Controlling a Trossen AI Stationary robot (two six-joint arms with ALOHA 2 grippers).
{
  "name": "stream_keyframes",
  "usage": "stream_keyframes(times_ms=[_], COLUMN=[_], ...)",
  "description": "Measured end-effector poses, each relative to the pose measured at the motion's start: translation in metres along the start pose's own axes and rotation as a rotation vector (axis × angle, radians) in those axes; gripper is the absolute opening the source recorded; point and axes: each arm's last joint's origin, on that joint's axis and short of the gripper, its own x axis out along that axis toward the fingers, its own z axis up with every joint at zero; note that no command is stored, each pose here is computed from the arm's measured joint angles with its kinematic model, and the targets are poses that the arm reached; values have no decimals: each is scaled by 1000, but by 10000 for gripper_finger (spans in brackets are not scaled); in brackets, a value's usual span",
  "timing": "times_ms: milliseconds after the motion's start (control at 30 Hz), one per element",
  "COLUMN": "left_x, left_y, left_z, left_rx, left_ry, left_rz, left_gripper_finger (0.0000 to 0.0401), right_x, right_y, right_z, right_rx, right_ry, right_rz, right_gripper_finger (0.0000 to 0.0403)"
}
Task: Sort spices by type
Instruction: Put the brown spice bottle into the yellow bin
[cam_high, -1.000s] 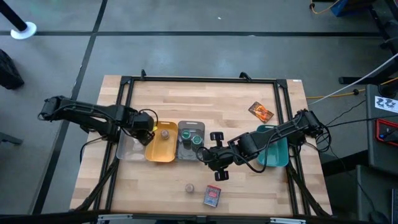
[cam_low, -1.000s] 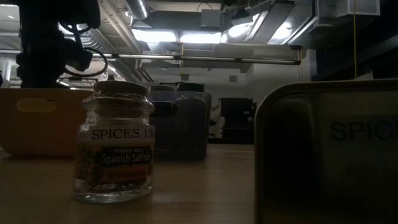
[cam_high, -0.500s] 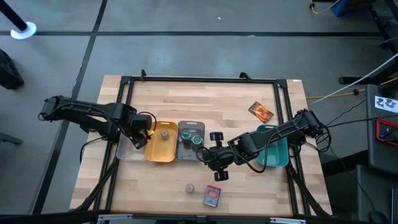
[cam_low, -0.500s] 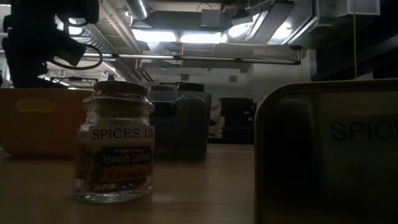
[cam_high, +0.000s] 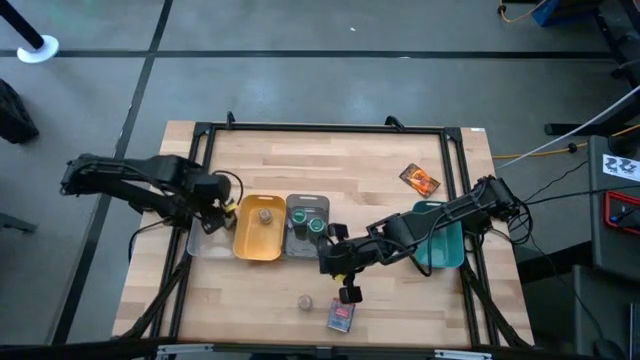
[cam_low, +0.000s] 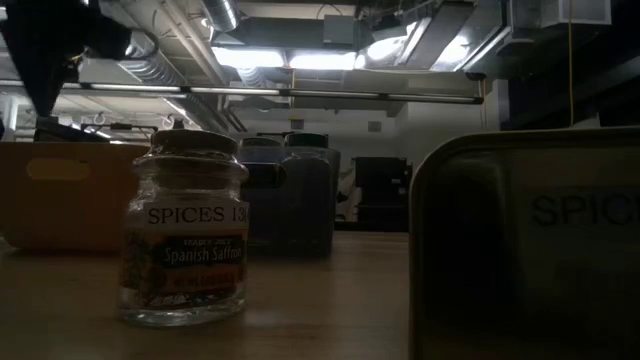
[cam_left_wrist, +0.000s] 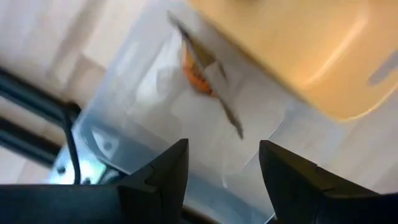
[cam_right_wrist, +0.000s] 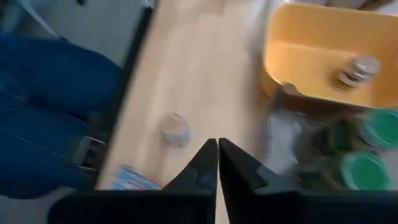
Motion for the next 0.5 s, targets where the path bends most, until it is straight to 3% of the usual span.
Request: stream_keyframes(times_ms=[100,300,500], left_x=[-13,-31,-47], left_y=[4,8,5], left_z=[-7,-21,-28], left_rx=[-12,-32,62], left_ry=[-106,-294,-501], left_rz=[-36,-219,-411], left_gripper_finger=[180,180,180], right_x=[0,8,45], right_y=[1,3,6], right_z=[4,11,10], right_rx=[40,88,103], right_ry=[-43,-110,-118], right_rz=[27,46,65], right_gripper_finger=[49,138,207])
